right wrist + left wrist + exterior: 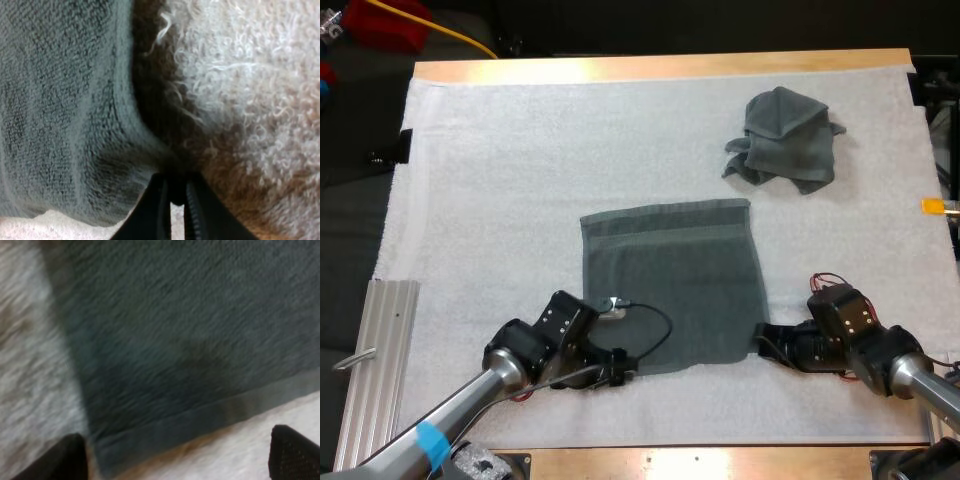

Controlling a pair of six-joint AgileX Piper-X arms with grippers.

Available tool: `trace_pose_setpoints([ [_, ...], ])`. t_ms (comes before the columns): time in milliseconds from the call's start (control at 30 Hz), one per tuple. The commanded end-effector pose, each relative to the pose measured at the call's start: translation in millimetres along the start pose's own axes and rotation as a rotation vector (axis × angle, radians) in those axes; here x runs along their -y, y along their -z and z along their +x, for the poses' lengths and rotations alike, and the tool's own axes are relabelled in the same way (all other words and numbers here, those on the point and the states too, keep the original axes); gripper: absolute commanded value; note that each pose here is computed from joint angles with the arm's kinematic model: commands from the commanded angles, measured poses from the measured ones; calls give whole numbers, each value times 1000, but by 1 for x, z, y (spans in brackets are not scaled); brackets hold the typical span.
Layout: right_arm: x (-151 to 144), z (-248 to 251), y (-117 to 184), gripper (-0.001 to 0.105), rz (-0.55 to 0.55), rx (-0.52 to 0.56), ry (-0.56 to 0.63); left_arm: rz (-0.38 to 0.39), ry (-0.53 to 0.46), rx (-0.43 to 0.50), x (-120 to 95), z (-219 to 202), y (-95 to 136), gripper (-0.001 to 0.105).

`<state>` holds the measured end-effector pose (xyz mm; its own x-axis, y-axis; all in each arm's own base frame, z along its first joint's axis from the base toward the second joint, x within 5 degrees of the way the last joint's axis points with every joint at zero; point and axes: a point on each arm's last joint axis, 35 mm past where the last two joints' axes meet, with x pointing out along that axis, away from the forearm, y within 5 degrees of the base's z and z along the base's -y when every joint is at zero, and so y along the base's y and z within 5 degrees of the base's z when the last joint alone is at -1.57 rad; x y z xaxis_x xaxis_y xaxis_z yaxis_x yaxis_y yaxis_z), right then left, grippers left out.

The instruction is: Pick towel from pile, fold and stack

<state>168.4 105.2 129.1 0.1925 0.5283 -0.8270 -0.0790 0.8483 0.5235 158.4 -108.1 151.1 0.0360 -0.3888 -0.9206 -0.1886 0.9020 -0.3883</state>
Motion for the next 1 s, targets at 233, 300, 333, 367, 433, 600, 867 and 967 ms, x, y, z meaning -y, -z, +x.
trace_pose_setpoints([
  [233, 0, 0, 0, 1, -7, -10, -17, 15, 42, 19, 4, 1, -3, 54],
  [300, 0, 0, 0, 1, -9, -6, -19, 15, 37, 23, 4, 1, -3, 46],
  [333, 0, 0, 0, 1, -9, -6, -19, 14, 33, 23, 3, 1, -3, 42],
  [367, 0, 0, 0, 1, -9, -6, -19, 12, 29, 22, 3, 1, -3, 37],
  [433, 0, 0, 0, 1, -9, -6, -19, 11, 16, 24, 2, 1, -2, 29],
  [600, 0, 0, 0, 1, -6, -10, -17, 45, 16, 23, 2, 1, -2, 1],
  [867, -11, -20, -1, 1, -69, -22, 31, 145, 7, -28, 1, -11, 6, 0],
  [967, -15, -33, 0, 1, -112, -35, 52, 188, 43, -13, 5, -24, 9, 0],
])
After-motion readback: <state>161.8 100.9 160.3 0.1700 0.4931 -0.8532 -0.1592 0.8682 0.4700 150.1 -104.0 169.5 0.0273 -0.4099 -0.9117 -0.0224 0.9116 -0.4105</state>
